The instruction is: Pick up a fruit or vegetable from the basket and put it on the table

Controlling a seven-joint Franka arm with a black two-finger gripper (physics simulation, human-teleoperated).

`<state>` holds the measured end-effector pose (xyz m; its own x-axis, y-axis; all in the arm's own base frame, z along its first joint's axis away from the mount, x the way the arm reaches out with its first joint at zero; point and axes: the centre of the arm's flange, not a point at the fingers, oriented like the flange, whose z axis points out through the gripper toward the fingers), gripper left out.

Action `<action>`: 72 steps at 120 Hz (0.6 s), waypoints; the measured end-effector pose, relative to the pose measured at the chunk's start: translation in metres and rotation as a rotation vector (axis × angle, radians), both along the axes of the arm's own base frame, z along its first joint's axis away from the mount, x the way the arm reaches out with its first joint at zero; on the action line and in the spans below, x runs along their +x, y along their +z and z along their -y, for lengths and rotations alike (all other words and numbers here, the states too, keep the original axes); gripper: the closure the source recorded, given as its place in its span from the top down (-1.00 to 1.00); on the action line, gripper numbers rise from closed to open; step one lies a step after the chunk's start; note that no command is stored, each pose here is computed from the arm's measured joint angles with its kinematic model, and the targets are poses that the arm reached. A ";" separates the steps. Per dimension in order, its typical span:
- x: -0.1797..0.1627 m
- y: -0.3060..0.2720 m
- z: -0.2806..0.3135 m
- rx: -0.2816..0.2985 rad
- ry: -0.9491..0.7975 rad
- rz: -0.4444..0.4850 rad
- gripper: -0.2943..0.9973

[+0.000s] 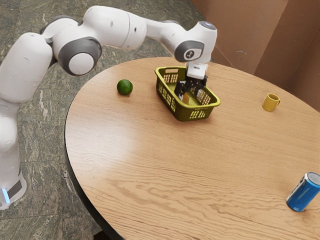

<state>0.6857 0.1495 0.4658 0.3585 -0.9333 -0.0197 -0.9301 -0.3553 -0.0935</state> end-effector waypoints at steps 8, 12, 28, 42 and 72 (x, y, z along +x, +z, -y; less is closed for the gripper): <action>-0.001 0.000 -0.006 0.002 -0.006 -0.001 0.54; -0.001 0.001 -0.008 0.004 -0.011 0.003 0.54; 0.000 -0.001 -0.018 0.008 -0.022 0.017 0.54; 0.002 -0.001 -0.026 0.012 -0.027 0.049 0.54; 0.009 -0.004 -0.031 -0.003 -0.040 0.093 0.53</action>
<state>0.6951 0.1802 0.4613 0.3215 -0.9468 0.0145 -0.9307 -0.3188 -0.1792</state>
